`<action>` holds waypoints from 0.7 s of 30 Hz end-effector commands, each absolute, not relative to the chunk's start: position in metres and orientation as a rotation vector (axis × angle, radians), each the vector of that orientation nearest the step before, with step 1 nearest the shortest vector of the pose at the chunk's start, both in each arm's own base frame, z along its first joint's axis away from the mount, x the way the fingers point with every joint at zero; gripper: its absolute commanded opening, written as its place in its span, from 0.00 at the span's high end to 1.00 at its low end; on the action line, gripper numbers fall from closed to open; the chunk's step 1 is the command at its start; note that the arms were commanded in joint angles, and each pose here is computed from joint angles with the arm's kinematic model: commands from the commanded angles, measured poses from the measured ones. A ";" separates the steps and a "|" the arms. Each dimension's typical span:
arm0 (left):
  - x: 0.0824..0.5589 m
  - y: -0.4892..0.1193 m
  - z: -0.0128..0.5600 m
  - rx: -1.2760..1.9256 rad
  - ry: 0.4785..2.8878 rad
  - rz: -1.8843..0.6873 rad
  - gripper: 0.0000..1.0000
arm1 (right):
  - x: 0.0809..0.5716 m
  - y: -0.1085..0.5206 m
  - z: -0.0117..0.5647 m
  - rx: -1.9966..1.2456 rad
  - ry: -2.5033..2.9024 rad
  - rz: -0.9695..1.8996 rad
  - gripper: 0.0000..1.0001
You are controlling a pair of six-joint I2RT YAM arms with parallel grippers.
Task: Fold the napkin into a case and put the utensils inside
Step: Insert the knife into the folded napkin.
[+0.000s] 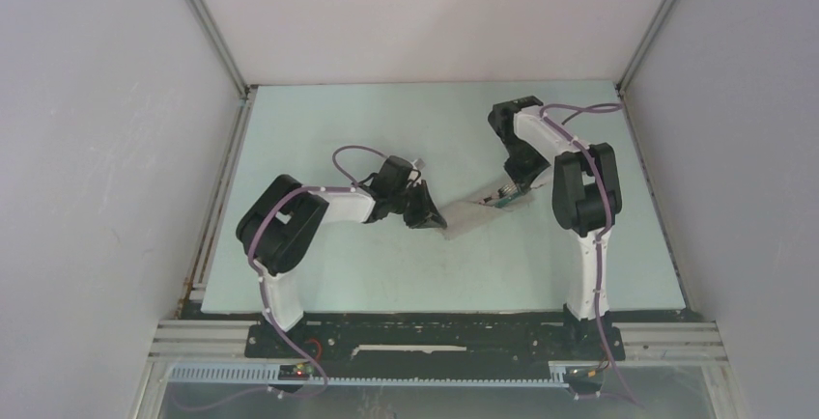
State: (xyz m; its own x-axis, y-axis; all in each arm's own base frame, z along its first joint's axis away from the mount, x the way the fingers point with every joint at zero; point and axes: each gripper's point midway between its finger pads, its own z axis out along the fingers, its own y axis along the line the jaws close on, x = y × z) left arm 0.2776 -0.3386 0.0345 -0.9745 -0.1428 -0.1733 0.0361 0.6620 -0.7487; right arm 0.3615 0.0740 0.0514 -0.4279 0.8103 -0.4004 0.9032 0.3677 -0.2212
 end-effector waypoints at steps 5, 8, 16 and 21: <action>0.285 -0.340 0.034 -0.088 2.640 -1.203 0.96 | 0.358 0.096 0.057 1.548 2.436 -0.502 1.00; 0.285 -0.339 0.031 -0.094 2.643 -1.198 0.96 | 0.353 0.107 0.057 1.558 2.469 -0.467 1.00; 0.285 -0.340 0.032 -0.089 2.636 -1.205 0.96 | 0.341 0.140 0.051 1.617 2.570 -0.359 1.00; 0.286 -0.340 0.032 -0.089 2.635 -1.201 0.96 | 0.335 0.155 0.046 1.646 2.620 -0.282 1.00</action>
State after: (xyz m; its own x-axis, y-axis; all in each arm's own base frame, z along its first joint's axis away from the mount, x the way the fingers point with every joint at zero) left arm 0.2791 -0.3395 0.0325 -0.9736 -0.1435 -0.1774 0.0394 0.6602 -0.7501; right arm 0.3381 0.1380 0.0308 -0.4660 0.8667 -0.1780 0.8801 0.4334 -0.1940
